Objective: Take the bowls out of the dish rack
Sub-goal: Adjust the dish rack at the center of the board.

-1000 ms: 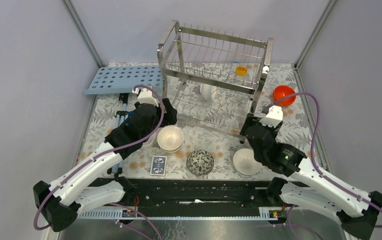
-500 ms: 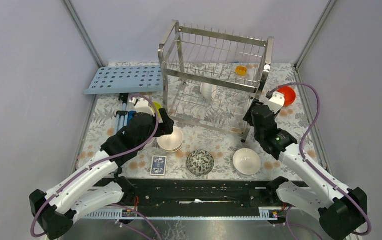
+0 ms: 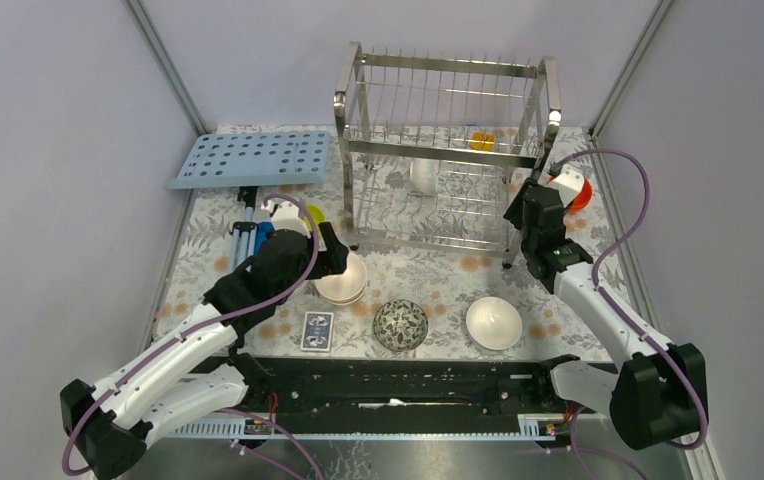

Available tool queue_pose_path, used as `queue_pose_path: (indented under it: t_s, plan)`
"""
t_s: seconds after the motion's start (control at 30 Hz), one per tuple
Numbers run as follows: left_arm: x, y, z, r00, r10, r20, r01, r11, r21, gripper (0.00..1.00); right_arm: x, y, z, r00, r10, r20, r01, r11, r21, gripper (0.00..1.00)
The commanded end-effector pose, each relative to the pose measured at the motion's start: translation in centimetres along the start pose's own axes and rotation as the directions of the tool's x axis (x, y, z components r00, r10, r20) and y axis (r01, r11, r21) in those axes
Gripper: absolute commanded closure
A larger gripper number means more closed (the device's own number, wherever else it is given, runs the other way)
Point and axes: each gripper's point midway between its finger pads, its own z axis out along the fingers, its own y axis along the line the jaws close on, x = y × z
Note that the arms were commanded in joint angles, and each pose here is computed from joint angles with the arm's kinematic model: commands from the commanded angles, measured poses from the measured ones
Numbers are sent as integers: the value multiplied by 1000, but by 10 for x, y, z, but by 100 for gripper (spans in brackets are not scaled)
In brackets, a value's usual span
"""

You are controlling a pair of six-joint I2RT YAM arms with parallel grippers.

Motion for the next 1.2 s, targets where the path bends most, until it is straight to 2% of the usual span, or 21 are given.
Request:
queue_pose_path:
  t_s: [0.0,0.2,0.33,0.47,0.7,0.9,1.03,1.17]
  plan:
    - [-8,-9,-1,1000,-17,22,16,999,41,12,-40,-3,19,992,-15,126,14,1000,4,39]
    - [-6,-9,0,1000,-14,15,13,999,43,12,-48,-9,34,991,-29,130,24,999,35,31]
    - [-4,-11,1,1000,-18,11,17,998,55,12,-54,-2,20,988,35,148,-30,999,-34,29]
    - [-7,-14,4,999,-24,22,22,998,60,12,-49,1,-2,992,86,97,-77,993,-91,29]
    - [-62,-30,22,985,-12,170,7,1000,30,12,-23,4,-36,988,152,2,-149,969,-198,25]
    - [-108,-41,56,911,111,398,-131,991,22,9,-12,9,-69,979,193,-59,-202,934,-296,25]
    - [-116,-33,84,899,137,415,-143,990,-18,8,-3,13,-83,978,182,-106,-208,917,-342,25]
    - [-116,-16,111,914,91,395,-80,996,-47,13,14,8,-82,977,166,-137,-203,921,-333,27]
